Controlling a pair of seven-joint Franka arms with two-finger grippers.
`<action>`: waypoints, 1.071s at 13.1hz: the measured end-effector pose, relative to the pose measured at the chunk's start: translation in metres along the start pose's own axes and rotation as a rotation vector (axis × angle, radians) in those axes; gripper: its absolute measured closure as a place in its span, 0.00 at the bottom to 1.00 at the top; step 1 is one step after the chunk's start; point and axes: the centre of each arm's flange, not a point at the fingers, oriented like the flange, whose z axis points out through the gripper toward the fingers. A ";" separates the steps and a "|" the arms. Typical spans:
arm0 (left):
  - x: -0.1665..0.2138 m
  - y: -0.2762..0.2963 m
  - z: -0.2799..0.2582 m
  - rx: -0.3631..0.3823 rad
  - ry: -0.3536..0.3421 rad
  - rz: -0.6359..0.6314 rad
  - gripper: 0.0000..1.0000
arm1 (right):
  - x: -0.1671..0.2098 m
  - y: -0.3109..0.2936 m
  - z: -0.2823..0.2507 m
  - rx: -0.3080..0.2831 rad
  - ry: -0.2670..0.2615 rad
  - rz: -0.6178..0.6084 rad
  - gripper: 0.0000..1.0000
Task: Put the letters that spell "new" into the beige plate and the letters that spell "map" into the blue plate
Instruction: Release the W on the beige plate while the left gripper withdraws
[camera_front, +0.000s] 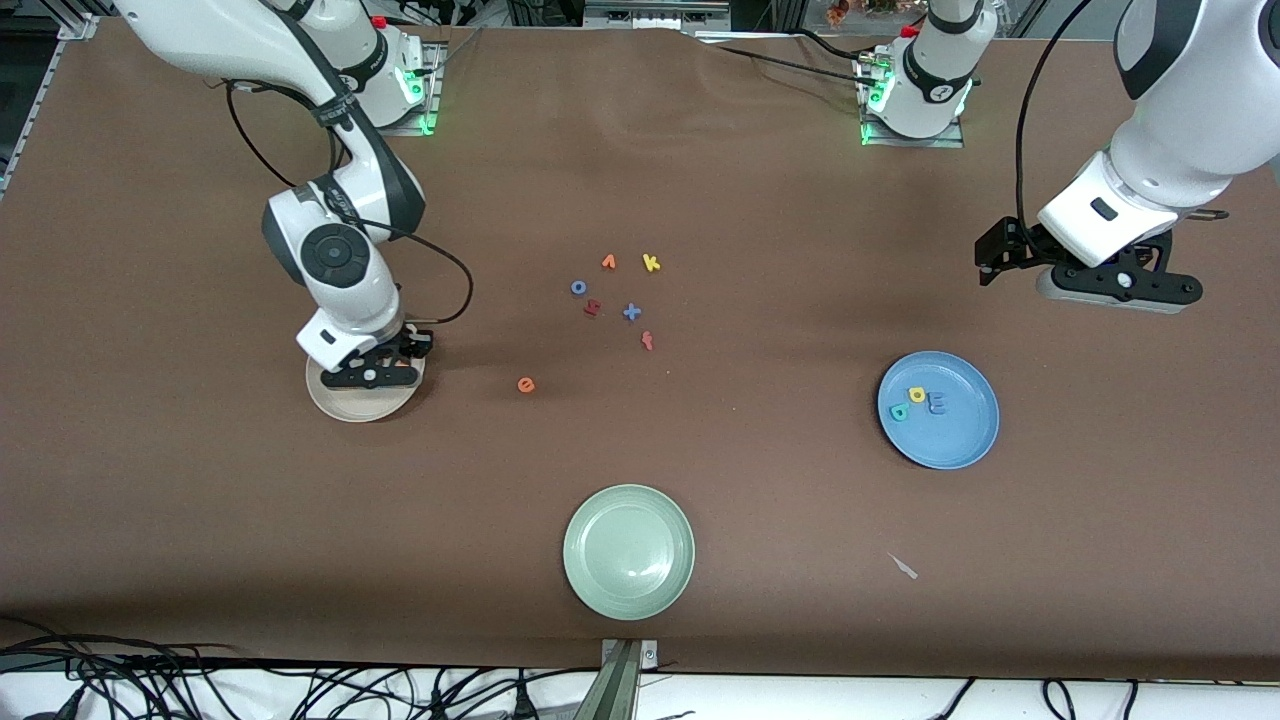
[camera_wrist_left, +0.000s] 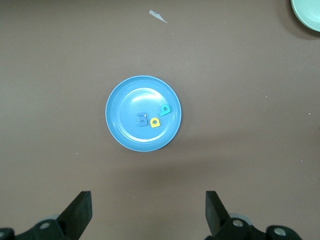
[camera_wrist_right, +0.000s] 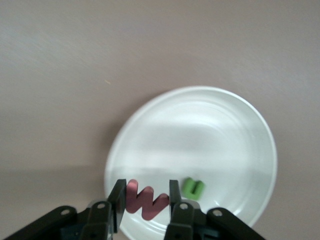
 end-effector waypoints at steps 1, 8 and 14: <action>0.000 0.000 -0.005 0.000 0.008 0.000 0.00 | -0.006 0.004 0.007 0.003 -0.003 0.000 0.47; 0.004 -0.002 -0.031 -0.001 0.054 -0.005 0.00 | 0.001 -0.056 -0.019 0.090 0.069 0.110 0.20; 0.008 -0.007 -0.036 -0.003 0.065 -0.015 0.00 | 0.027 -0.170 -0.010 0.190 0.053 0.213 0.20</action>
